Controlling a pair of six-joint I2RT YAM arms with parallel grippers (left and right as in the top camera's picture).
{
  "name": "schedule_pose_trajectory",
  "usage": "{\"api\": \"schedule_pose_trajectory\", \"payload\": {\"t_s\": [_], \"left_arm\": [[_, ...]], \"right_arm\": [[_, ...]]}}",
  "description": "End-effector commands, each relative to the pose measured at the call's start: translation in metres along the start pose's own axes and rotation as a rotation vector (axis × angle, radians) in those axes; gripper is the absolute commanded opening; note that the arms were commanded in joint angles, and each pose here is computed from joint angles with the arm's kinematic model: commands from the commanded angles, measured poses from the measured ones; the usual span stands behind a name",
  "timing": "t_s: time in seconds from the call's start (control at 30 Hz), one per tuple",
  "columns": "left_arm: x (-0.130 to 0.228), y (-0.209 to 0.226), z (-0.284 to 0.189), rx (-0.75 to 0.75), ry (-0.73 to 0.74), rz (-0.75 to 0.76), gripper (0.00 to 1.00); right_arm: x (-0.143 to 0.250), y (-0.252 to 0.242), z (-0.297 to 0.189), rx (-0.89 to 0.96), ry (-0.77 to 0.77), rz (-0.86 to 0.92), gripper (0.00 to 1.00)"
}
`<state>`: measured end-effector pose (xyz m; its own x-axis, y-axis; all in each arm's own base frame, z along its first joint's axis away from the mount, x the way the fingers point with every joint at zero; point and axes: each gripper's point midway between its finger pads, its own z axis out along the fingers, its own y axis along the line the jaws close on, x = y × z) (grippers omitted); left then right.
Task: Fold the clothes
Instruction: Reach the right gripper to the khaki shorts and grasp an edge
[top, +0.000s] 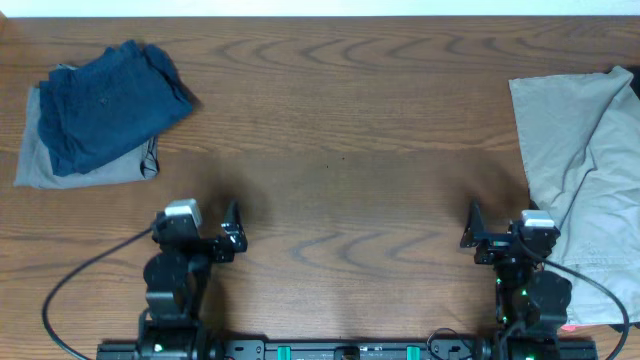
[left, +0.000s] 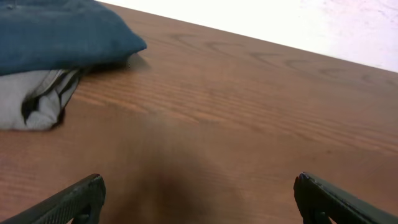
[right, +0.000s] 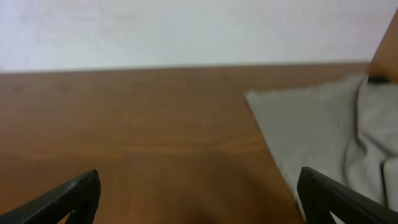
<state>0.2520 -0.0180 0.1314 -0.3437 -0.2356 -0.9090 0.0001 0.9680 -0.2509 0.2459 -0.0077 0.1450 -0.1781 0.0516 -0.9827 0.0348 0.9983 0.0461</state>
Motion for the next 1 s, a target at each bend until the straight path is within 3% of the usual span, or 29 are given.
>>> {"api": "schedule_pose_trajectory", "payload": {"t_s": [0.0, 0.37, 0.63, 0.87, 0.97], "left_arm": [[-0.031, -0.011, 0.0, 0.021, 0.0, -0.005, 0.98], [-0.041, -0.013, 0.015, -0.054, 0.286, -0.024, 0.98], [-0.042, -0.013, 0.012, -0.068, 0.343, -0.028, 0.98], [-0.034, -0.011, 0.009, -0.077, 0.376, -0.031, 0.98], [-0.032, -0.011, 0.009, -0.079, 0.384, -0.031, 0.98]], "right_arm": [[-0.023, -0.009, -0.003, 0.053, 0.008, 0.013, 0.99], [-0.03, -0.023, 0.022, 0.145, 0.35, -0.012, 0.99], [0.011, -0.049, 0.036, 0.24, 0.787, 0.026, 0.99], [0.049, -0.059, 0.046, 0.263, 0.962, 0.043, 0.99], [0.062, -0.08, 0.041, 0.395, 1.011, 0.066, 0.99]]}}
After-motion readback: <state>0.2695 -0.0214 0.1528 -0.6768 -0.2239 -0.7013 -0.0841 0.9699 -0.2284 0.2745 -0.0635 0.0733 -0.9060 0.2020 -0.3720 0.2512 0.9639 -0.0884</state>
